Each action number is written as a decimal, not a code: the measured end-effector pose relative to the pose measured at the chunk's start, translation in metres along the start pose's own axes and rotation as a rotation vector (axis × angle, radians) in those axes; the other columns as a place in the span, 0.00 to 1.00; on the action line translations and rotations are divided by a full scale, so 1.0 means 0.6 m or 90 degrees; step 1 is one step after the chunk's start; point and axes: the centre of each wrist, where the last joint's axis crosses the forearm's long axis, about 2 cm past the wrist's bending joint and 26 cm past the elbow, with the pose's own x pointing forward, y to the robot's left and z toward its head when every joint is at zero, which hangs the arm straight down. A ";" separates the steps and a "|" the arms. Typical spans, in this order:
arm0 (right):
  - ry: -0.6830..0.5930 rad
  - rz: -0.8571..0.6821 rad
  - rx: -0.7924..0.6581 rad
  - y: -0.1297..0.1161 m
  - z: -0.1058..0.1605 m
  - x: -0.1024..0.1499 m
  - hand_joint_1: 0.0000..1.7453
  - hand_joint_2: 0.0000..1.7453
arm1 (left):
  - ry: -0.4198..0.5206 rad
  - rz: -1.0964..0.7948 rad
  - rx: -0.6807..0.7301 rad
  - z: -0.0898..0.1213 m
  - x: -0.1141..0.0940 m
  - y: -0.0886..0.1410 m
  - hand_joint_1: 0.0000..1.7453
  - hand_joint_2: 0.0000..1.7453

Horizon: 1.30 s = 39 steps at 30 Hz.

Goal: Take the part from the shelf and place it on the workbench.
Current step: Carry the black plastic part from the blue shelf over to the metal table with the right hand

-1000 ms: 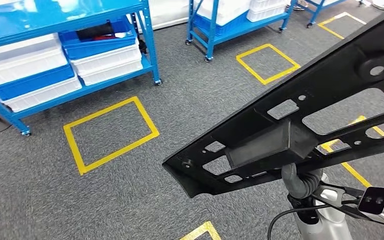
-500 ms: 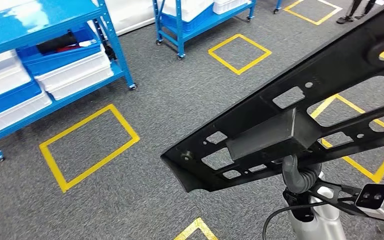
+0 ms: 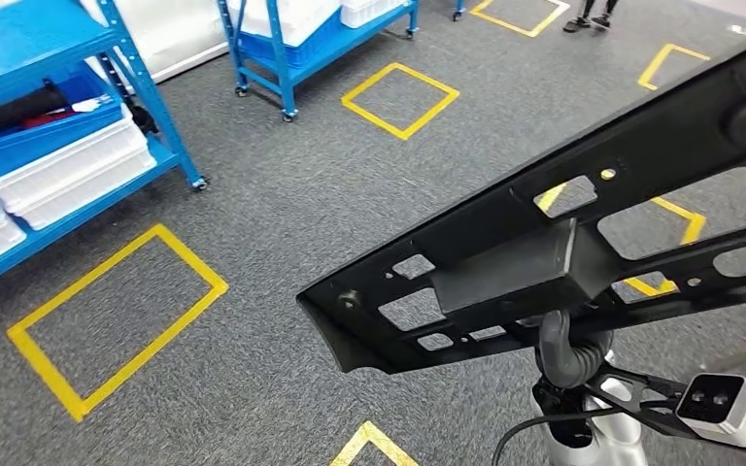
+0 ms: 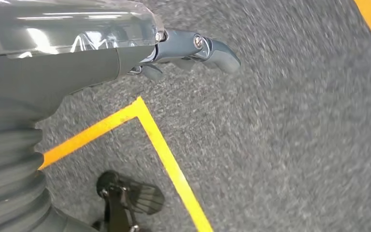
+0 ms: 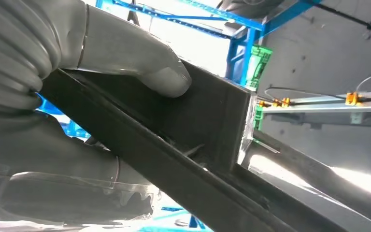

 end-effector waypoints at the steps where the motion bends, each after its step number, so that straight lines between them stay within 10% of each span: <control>1: 0.000 -0.004 -0.002 0.003 0.000 -0.002 1.00 1.00 | 0.002 0.001 0.000 0.002 -0.003 -0.001 0.00 1.00; 26: 0.048 -0.131 0.068 0.092 -0.068 -0.060 1.00 1.00 | 0.010 0.015 -0.007 0.010 -0.011 -0.024 0.00 1.00; 39: 0.046 -0.165 0.090 0.054 -0.065 -0.054 1.00 1.00 | 0.019 0.034 0.038 0.016 -0.021 -0.019 0.00 1.00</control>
